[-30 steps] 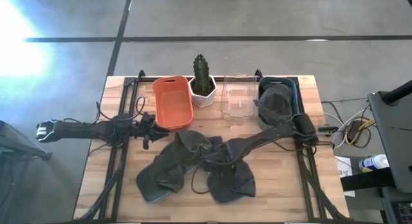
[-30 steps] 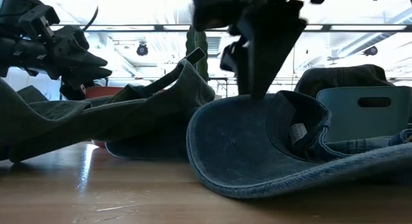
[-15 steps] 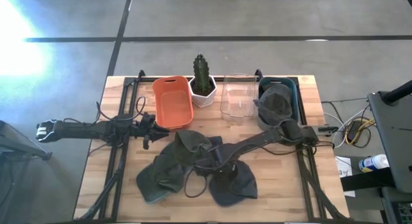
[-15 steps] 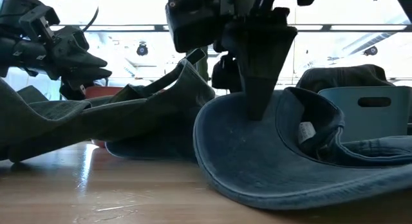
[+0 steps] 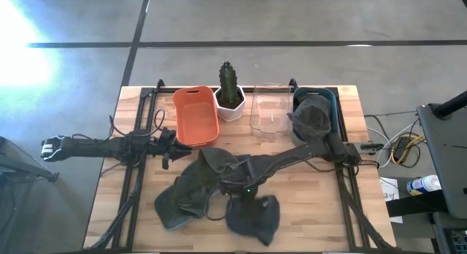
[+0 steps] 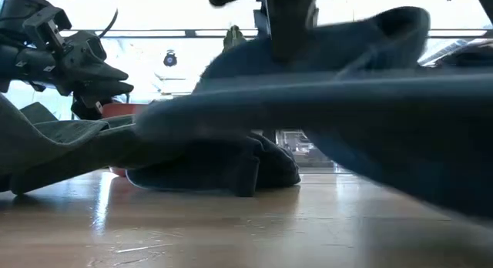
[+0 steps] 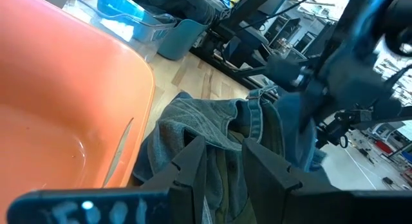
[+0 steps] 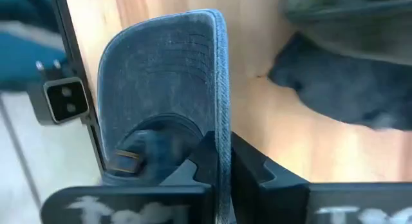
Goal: Pick & Place hat
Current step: Put the bottom blue cap into the transparent bin
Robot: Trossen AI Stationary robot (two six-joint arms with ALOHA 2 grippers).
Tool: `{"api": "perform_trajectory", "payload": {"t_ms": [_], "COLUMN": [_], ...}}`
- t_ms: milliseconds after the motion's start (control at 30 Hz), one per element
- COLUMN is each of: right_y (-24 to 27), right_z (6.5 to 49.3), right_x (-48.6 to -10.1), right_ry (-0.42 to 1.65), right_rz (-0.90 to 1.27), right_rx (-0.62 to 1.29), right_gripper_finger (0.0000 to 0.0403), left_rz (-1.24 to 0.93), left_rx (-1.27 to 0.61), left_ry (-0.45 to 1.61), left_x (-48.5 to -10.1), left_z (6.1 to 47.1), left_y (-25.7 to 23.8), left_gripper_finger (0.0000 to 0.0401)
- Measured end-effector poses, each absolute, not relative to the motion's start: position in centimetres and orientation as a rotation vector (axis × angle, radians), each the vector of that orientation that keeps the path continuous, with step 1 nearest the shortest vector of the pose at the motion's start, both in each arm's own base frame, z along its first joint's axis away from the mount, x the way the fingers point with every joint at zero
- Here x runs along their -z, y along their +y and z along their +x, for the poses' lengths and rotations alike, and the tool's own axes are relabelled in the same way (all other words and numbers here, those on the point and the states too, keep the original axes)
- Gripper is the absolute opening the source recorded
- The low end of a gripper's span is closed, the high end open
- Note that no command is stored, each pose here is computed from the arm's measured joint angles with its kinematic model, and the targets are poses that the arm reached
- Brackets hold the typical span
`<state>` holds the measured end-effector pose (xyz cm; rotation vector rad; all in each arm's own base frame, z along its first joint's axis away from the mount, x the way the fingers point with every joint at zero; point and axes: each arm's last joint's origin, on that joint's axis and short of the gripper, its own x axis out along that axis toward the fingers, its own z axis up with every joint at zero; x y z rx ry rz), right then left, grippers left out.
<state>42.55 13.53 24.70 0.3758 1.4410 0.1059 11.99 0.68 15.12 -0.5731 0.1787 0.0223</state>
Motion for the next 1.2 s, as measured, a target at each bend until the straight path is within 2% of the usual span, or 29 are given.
{"api": "perform_trajectory", "payload": {"t_ms": [100,367,533,667,733,900,1200], "right_y": [13.1,10.4,7.5,5.5,4.3,0.5,-7.0], "right_z": [41.9,37.0,32.0,29.4,28.3,27.2,26.8], "right_x": [-27.4,-35.6,-39.9,-42.1,-42.8,-42.2,-37.8], "right_ry": [1.363,1.059,0.659,0.301,0.205,0.292,0.565], "right_rz": [0.384,0.401,0.44,0.5,0.506,0.443,0.494], "right_rx": [0.008,0.519,0.986,1.153,1.203,1.308,1.511], "right_gripper_finger": [0.0015,0.0014,0.0014,0.0014,0.0014,0.0013,0.0013], "left_rz": [-0.573,-0.574,-0.574,-0.574,-0.575,-0.575,-0.574], "left_rx": [-0.023,-0.025,-0.026,-0.027,-0.027,-0.03,-0.033], "left_ry": [0.18,0.186,0.19,0.194,0.195,0.2,0.199], "left_x": [-15.1,-15.0,-15.0,-15.0,-14.9,-14.9,-14.9], "left_z": [12.0,12.0,12.0,12.0,12.0,11.9,11.9], "left_y": [0.7,0.7,0.7,0.7,0.7,0.7,0.7], "left_gripper_finger": [0.0094,0.0094,0.0094,0.0094,0.0094,0.0094,0.0094]}}
